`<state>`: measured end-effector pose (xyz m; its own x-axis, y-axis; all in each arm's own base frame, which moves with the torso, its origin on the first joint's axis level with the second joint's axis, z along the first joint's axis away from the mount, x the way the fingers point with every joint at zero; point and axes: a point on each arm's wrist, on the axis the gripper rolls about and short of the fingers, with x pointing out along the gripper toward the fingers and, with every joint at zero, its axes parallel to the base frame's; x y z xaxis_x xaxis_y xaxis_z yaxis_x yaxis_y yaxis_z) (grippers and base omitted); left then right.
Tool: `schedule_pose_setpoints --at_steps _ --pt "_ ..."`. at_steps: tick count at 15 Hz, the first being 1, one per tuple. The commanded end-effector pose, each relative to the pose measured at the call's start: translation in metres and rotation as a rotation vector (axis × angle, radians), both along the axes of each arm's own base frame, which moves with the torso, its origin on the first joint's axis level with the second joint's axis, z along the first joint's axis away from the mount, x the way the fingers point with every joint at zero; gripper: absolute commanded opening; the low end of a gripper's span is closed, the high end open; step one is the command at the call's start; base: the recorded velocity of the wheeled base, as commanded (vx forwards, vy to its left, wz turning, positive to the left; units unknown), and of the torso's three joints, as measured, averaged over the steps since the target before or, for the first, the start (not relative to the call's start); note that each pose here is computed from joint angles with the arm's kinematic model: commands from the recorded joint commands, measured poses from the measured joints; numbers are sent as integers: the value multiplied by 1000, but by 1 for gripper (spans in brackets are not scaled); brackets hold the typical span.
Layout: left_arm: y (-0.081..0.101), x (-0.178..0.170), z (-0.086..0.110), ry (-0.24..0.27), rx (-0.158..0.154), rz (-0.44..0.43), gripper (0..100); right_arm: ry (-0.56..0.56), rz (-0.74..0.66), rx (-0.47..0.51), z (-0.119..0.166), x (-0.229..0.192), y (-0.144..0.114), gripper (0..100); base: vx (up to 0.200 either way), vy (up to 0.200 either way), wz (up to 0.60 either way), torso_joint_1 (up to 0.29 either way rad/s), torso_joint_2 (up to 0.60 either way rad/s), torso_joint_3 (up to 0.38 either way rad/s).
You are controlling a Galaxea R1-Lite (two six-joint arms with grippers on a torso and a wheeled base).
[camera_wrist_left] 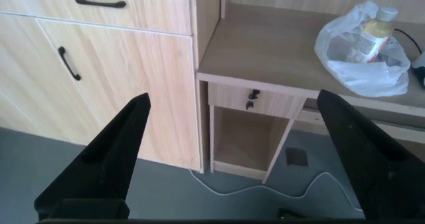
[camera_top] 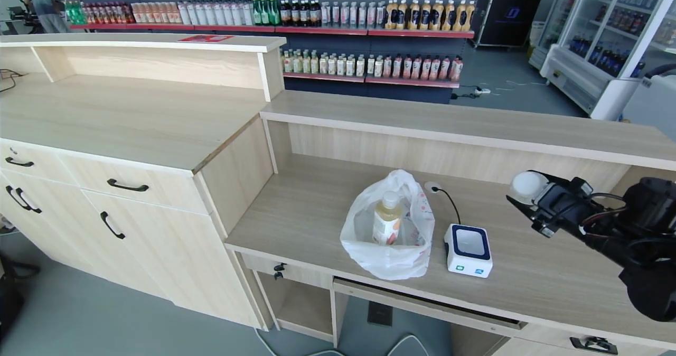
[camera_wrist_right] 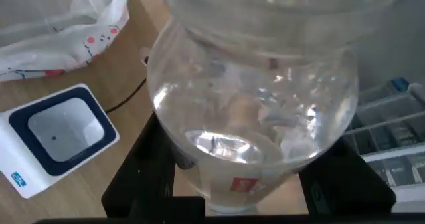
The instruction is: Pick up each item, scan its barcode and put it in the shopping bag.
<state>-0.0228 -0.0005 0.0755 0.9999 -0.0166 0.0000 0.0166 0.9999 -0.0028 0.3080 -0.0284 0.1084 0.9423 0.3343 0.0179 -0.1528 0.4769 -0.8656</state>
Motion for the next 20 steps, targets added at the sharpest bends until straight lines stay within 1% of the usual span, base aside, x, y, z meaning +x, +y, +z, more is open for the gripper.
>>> schedule_pose_setpoints --at_steps 1,4,5,8,12,20 --pt "0 0 0 0 0 0 100 23 30 -17 -19 7 -7 0 0 0 0 0 0 0" --pt "0 0 0 0 0 0 100 47 118 -30 -35 13 -10 0 0 0 0 0 0 0" --pt "0 0 0 0 0 0 100 39 139 -61 -39 14 -15 0 0 0 0 0 0 0" --pt "0 0 0 2 0 0 100 50 189 -91 -54 19 -28 0 0 0 0 0 0 0" --pt "0 0 0 2 0 0 100 17 212 -109 -57 32 -35 0 0 0 0 0 0 0" --pt "0 0 0 2 0 0 100 29 227 -114 -68 37 -34 0 0 0 0 0 0 0"
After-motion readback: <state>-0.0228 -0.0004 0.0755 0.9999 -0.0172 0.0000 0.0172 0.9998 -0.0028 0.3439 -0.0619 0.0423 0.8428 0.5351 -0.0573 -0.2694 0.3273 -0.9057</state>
